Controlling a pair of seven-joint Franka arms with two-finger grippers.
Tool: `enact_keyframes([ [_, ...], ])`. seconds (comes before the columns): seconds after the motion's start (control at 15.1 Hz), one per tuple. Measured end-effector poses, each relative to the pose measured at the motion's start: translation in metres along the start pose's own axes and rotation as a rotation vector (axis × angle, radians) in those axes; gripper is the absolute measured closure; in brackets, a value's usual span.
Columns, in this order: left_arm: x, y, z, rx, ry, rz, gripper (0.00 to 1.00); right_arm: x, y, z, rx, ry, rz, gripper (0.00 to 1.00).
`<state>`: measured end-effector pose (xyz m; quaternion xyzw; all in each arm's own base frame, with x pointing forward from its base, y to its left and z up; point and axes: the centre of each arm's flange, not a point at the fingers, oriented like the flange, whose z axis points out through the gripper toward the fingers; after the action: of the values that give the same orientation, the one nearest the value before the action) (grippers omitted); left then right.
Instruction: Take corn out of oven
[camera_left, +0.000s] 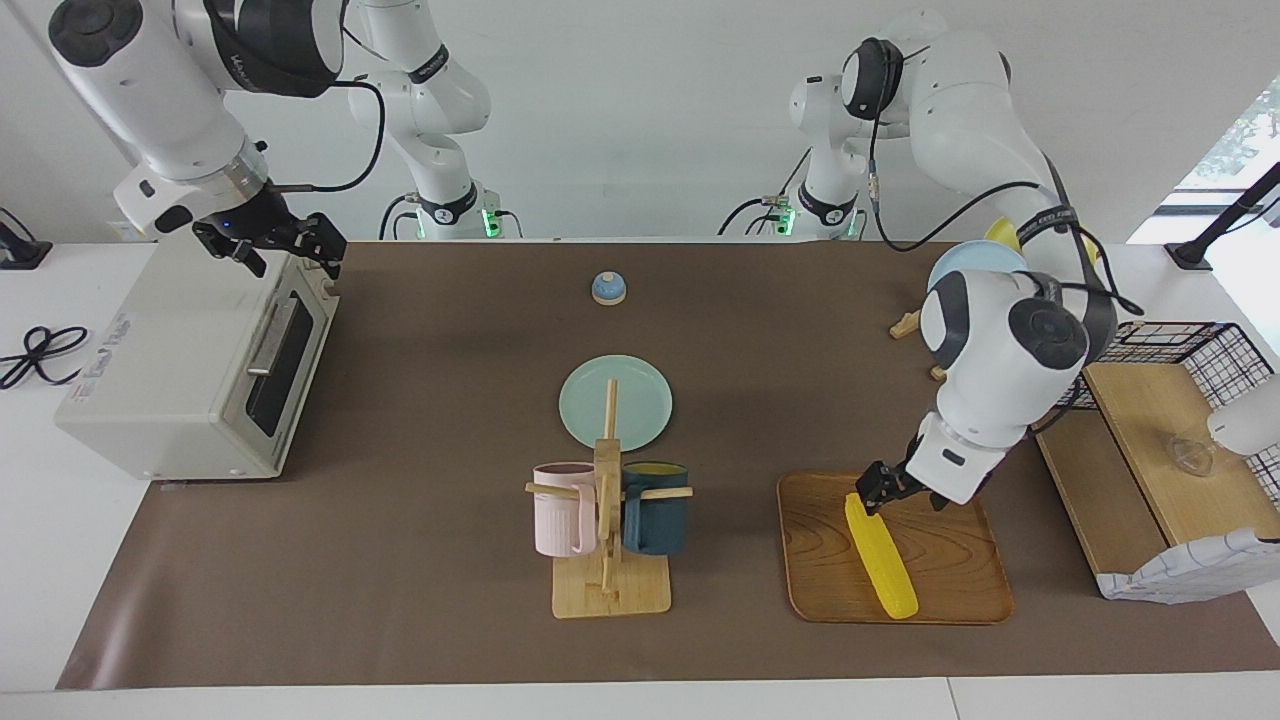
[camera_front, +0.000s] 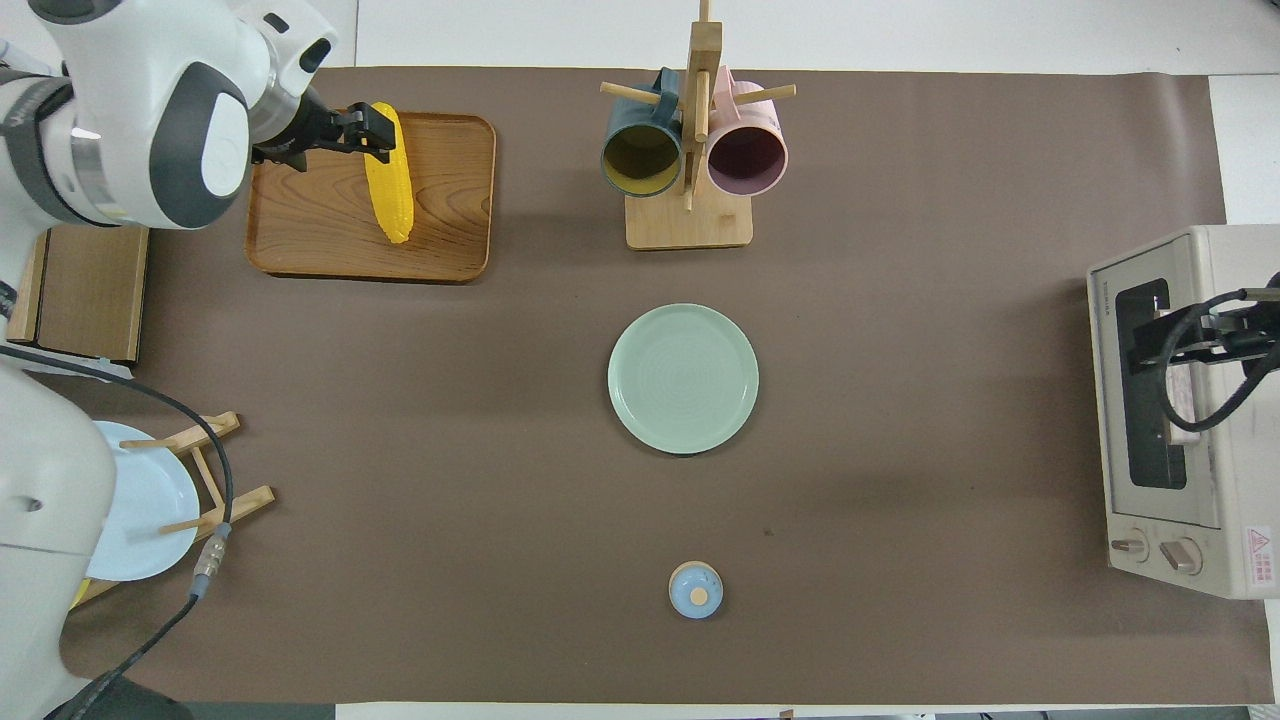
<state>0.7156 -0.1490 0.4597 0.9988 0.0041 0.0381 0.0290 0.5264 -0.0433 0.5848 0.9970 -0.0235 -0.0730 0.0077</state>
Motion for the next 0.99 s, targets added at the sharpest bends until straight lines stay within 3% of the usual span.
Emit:
enact_keyframes([
  [0.26, -0.048, -0.006, -0.101, 0.034, -0.086, -0.024, 0.00, 0.005, 0.004, -0.005, 0.000, 0.054, 0.007, 0.00],
  [0.6, -0.116, -0.010, -0.189, 0.058, -0.134, -0.039, 0.00, 0.006, 0.003, -0.006, -0.001, 0.063, 0.005, 0.00],
  [0.79, -0.157, -0.015, -0.207, 0.070, -0.164, -0.065, 0.00, 0.006, 0.001, -0.006, -0.001, 0.064, 0.002, 0.00],
  [0.99, -0.186, -0.023, -0.193, 0.084, -0.201, -0.073, 0.00, 0.006, -0.001, -0.006, -0.002, 0.065, -0.003, 0.00],
])
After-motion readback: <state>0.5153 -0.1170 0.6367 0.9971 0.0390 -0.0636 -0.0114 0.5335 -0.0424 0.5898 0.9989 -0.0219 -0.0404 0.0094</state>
